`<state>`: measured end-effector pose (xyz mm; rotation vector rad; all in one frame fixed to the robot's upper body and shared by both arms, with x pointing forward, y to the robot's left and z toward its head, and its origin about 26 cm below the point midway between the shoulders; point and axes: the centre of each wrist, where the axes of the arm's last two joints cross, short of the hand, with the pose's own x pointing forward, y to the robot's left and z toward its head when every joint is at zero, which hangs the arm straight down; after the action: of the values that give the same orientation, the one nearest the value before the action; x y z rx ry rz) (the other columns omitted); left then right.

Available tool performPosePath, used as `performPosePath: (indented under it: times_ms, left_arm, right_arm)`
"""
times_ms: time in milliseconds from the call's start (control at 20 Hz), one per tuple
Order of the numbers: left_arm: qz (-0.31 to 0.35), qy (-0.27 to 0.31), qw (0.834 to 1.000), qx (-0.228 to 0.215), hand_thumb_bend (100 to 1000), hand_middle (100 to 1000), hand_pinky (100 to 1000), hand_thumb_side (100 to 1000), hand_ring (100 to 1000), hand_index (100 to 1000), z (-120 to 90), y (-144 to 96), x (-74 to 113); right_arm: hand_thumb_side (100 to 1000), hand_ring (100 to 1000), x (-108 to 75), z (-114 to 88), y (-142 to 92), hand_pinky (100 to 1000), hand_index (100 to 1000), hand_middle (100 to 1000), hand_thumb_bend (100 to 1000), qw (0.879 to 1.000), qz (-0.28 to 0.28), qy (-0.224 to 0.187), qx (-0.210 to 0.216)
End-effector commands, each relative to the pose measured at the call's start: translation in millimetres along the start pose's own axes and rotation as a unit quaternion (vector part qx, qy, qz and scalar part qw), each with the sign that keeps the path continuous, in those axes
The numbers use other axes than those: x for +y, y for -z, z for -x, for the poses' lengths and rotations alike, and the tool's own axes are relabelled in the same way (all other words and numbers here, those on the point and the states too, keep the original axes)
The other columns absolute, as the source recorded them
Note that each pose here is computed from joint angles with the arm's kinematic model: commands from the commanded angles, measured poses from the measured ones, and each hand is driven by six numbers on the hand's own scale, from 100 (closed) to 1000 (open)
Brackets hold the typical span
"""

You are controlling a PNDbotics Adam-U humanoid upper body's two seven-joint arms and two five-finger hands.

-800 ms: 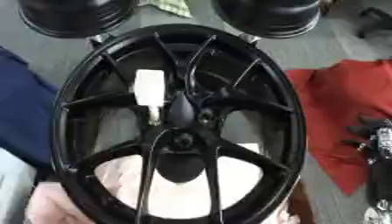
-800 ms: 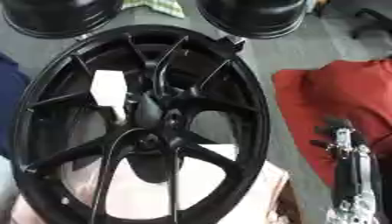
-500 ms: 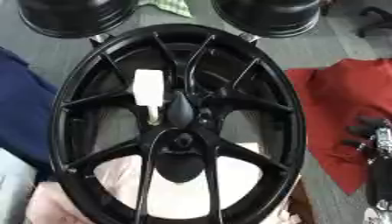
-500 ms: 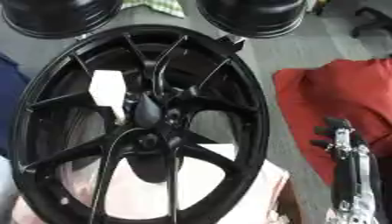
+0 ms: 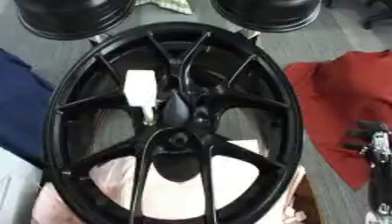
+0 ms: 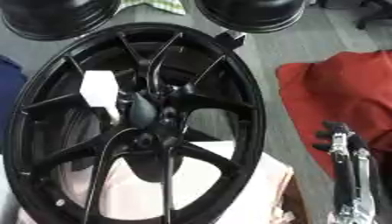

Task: Pull the pin out of the wheel hub.

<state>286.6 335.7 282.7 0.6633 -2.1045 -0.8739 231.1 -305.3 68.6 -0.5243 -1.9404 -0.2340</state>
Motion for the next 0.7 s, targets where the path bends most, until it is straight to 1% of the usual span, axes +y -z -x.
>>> performPosePath:
  times_ms: [50, 150, 300, 350, 450, 550, 600, 700]
  left_arm:
    - [0.082, 0.082, 0.993, -0.019, 470, 631, 723, 495, 581, 747, -18.6, 9.8, 27.5]
    - [0.129, 0.114, 0.985, -0.029, 463, 634, 734, 490, 601, 744, -28.1, 16.3, 38.2]
    - [0.204, 0.151, 0.966, -0.038, 447, 655, 748, 496, 632, 765, -42.1, 25.7, 49.0]
    - [0.23, 0.164, 0.959, -0.037, 437, 661, 760, 511, 661, 779, -47.2, 28.9, 52.3]
    - [0.286, 0.193, 0.938, -0.034, 420, 679, 775, 524, 692, 790, -58.0, 35.7, 57.5]
    - [0.337, 0.213, 0.916, -0.034, 409, 688, 783, 525, 706, 796, -68.5, 42.4, 60.5]
    - [0.354, 0.22, 0.908, -0.037, 407, 688, 784, 522, 707, 796, -74.3, 45.9, 62.1]
    - [0.375, 0.223, 0.899, -0.044, 409, 688, 783, 524, 706, 796, -84.5, 52.1, 63.8]
  right_arm:
    - [817, 719, -2.7, -4.4, -0.4, 610, 702, 511, 100, 1.0, -0.005, -0.013, -0.012]
    - [817, 719, -3.9, -3.2, -2.6, 610, 702, 511, 100, 1.0, -0.007, -0.018, -0.011]
    - [819, 718, -5.0, -1.6, -5.7, 610, 702, 511, 100, 1.0, -0.008, -0.024, -0.006]
    - [819, 718, -5.1, -1.2, -6.5, 611, 702, 511, 100, 1.0, -0.008, -0.026, -0.005]
    - [819, 718, -5.5, -0.6, -8.0, 611, 702, 511, 100, 0.999, -0.009, -0.031, -0.002]
    - [819, 719, -6.1, 0.1, -9.3, 611, 702, 511, 100, 0.999, -0.009, -0.035, 0.0]
    - [820, 719, -6.3, 0.4, -9.9, 611, 702, 511, 100, 0.999, -0.009, -0.037, 0.001]
    - [820, 719, -6.4, 0.8, -10.9, 611, 702, 511, 100, 0.999, -0.01, -0.04, 0.003]
